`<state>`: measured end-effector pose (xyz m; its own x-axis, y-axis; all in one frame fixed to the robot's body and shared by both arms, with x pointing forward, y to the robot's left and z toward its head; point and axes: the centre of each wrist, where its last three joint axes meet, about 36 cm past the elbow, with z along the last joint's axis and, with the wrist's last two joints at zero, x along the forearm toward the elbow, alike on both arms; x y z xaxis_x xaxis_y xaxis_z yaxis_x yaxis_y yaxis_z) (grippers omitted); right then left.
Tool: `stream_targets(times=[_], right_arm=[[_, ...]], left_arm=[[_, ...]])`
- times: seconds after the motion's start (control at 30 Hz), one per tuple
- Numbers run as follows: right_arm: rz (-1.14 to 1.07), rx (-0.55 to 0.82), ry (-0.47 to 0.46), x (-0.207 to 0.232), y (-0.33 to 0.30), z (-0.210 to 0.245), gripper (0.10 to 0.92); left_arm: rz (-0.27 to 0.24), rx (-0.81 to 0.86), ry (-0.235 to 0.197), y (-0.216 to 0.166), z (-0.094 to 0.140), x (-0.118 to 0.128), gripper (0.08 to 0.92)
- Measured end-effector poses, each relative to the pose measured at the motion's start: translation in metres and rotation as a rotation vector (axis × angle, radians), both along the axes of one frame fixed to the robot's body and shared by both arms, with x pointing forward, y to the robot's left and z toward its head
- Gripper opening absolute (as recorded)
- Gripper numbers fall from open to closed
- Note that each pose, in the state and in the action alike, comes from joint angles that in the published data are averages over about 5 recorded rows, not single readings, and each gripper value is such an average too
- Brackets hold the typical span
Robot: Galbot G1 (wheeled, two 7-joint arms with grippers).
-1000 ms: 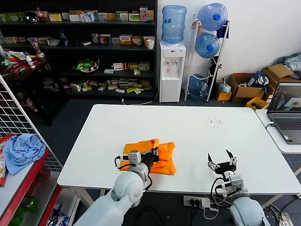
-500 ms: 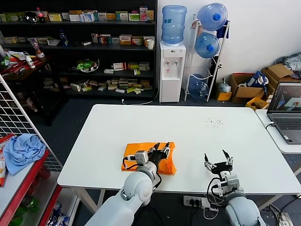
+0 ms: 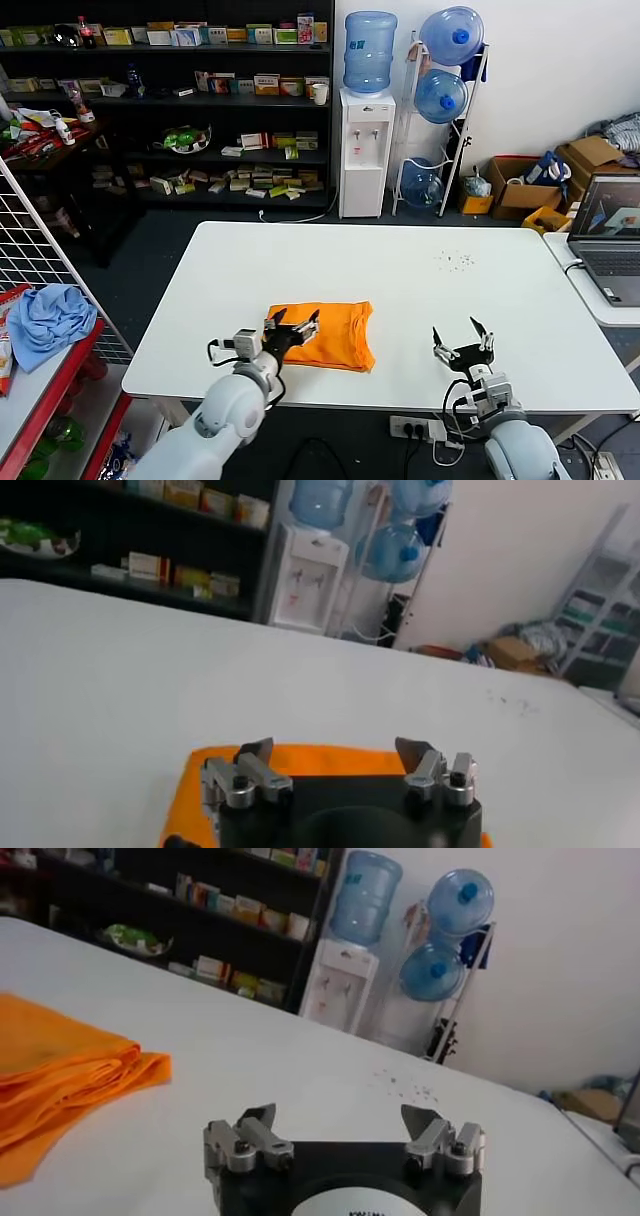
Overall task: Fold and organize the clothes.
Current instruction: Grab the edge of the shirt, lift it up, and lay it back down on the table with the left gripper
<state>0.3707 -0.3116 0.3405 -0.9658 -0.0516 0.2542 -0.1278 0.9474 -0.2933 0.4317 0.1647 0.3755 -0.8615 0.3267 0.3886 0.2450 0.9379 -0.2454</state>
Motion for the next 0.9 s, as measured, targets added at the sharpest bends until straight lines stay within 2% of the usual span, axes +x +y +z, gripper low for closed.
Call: stream_targets(times=[0.23,0.4,0.57,0.9], right_arm=[[0.031,-0.006,-0.015,-0.005,-0.008,-0.002,0.823],[0.038,-0.009,-0.02,-0.01,-0.013,-0.003,0.823],[0.038,-0.012,-0.02,-0.013,-0.017,-0.005,0.823],[0.038,-0.018,-0.018,-0.015,-0.019,-0.004,0.823]], left_arm=[[-0.044,0.032,0.071,0.06,-0.006,0.005,0.823],[-0.073,-0.003,0.135,0.087,-0.008,0.014,0.823],[-0.097,-0.04,0.176,0.101,-0.01,0.024,0.823],[-0.11,-0.094,0.22,0.109,-0.02,0.046,0.823]])
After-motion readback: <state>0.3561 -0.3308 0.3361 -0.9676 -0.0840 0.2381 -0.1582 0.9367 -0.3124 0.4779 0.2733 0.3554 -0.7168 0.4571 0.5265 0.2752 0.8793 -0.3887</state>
